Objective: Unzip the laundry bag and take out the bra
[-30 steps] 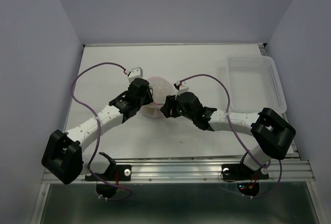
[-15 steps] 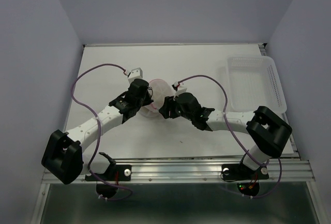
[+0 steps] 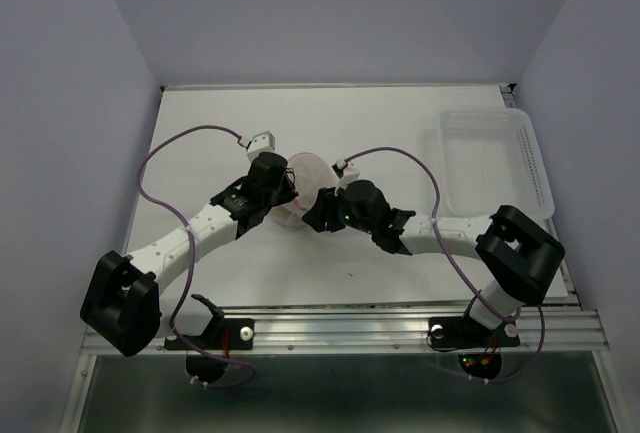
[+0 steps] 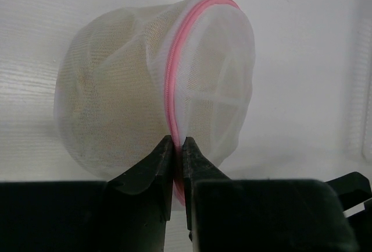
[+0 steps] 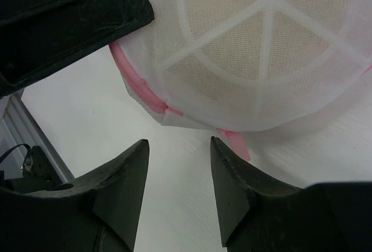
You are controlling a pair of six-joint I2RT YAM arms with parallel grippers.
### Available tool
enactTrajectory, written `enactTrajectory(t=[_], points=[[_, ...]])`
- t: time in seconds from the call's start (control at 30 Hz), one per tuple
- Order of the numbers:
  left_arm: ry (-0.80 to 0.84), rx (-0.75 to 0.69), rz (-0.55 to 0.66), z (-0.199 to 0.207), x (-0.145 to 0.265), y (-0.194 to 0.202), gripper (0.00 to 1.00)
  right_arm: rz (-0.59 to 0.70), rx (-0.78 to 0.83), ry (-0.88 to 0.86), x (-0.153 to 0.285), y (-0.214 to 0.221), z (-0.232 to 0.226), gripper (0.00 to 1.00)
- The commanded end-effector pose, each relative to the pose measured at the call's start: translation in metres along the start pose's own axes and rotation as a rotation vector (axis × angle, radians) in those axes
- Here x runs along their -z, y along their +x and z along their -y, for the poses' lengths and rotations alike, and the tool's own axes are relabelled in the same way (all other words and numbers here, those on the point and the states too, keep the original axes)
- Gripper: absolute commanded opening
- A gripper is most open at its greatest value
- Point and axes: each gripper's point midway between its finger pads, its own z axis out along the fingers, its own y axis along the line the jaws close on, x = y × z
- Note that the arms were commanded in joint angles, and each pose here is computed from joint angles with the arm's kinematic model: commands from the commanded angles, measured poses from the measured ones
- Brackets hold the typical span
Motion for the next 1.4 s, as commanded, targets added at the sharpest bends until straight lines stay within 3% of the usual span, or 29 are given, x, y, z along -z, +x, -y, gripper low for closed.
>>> enactTrajectory(t=[0.0, 0.43, 1.37], points=[[0.029, 0.033, 0.037, 0.005, 0.004, -0.01, 0.04, -0.013, -0.05, -0.086, -0.005, 0.008, -0.014, 0.52], [0.046, 0.04, 0.033, 0.01, 0.006, -0.012, 0.03, -0.055, -0.084, -0.043, -0.016, 0.033, 0.004, 0.53], [0.071, 0.046, 0.015, 0.014, 0.01, -0.009, 0.0, 0.03, -0.027, -0.087, -0.029, 0.007, 0.006, 0.51]])
